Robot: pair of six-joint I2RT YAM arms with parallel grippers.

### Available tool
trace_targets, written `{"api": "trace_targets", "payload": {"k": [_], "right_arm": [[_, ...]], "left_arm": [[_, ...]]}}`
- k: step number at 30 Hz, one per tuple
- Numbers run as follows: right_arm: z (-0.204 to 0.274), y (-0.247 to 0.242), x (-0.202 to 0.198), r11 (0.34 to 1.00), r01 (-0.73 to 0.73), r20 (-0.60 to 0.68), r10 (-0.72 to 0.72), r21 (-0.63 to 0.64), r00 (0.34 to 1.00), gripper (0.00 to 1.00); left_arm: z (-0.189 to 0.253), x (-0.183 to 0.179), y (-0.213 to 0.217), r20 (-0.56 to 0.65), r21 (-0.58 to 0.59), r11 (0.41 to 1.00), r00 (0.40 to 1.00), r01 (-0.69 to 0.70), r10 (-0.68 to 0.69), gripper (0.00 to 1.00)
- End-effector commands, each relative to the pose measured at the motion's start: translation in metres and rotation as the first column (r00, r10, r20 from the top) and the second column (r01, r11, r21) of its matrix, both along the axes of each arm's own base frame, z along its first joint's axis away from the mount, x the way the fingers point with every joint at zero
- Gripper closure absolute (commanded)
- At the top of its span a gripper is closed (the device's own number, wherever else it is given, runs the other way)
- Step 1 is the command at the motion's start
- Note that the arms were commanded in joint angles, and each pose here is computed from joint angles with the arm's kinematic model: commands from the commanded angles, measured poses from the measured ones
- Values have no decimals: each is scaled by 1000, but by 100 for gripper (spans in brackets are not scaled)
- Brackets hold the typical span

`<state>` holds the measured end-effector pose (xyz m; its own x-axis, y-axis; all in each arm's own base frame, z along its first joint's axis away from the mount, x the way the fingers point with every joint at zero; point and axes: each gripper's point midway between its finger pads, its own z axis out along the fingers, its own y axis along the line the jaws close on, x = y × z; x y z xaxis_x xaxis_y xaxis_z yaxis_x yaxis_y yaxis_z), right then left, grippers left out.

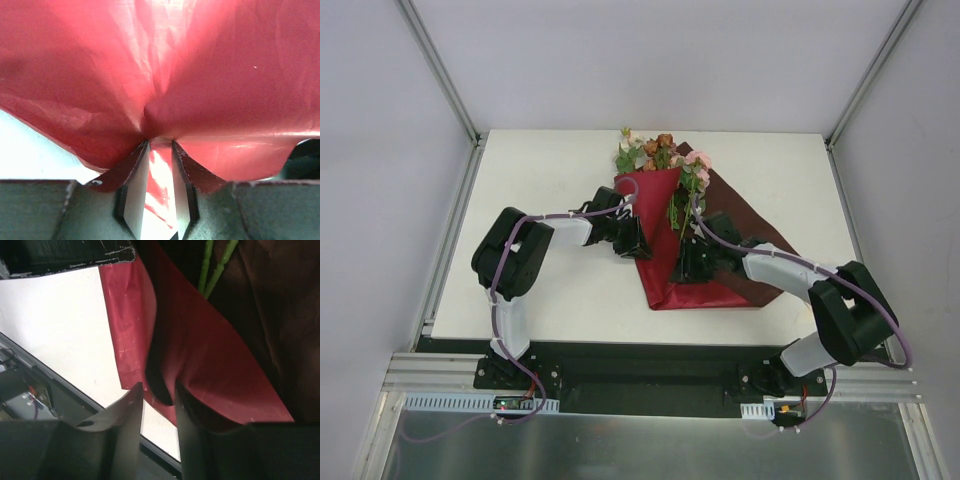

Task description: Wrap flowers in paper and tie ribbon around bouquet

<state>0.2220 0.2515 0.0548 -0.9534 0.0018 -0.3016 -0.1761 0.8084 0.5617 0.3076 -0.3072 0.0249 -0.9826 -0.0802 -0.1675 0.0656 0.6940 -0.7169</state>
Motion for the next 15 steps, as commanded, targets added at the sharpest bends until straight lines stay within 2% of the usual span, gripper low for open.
{"api": "trace_targets", "payload": {"k": [1, 4, 8, 15], "right_arm": [[18, 16, 16, 998, -14, 43, 11, 59, 999, 81], [17, 12, 9, 998, 2, 34, -4, 63, 999, 97], [15, 6, 0, 997, 25, 24, -27, 69, 999, 99], [24, 3, -3, 992, 73, 39, -77, 102, 996, 99]], "left_arm": [[-9, -14, 8, -14, 47, 997, 998, 55, -55, 72], [9, -18, 7, 52, 29, 995, 994, 93, -94, 63], [33, -36, 0, 135, 8, 985, 976, 173, -172, 60], [64, -97, -38, 225, -30, 938, 917, 345, -330, 81]]}}
